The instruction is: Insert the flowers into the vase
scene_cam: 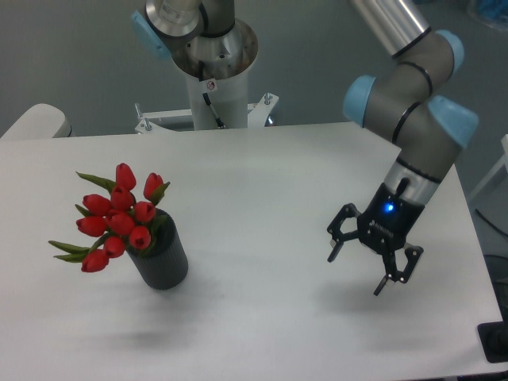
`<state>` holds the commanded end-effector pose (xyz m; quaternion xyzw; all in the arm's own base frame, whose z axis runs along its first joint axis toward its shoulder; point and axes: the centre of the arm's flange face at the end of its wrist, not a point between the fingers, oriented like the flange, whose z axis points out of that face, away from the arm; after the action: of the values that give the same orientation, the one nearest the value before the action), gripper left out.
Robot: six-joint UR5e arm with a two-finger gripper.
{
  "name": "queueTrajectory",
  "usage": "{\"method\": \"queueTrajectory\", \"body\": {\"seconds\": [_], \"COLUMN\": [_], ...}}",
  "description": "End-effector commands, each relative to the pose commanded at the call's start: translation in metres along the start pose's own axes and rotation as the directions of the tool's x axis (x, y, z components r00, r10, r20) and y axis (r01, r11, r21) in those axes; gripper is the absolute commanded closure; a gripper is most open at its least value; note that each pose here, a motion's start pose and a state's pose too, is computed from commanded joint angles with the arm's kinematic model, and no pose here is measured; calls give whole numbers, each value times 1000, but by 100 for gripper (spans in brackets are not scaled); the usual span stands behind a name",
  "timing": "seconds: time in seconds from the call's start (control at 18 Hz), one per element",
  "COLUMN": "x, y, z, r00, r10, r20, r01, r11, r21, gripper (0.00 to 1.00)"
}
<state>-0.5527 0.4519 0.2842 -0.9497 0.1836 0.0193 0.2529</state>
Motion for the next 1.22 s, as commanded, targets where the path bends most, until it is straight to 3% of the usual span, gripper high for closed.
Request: {"method": "queueTrajectory", "body": {"seconds": [0.39, 0.72, 1.22], "x": [-17, -15, -15], "y": [-10, -38, -35], "z": [9, 37, 52], "r00": [999, 991, 981], "r10": [23, 94, 144], "r20": [-36, -90, -131], "r01": [-28, -121, -186], "r11": [990, 918, 897], "r21": [-137, -379, -401], "gripper": [0, 0, 0]}}
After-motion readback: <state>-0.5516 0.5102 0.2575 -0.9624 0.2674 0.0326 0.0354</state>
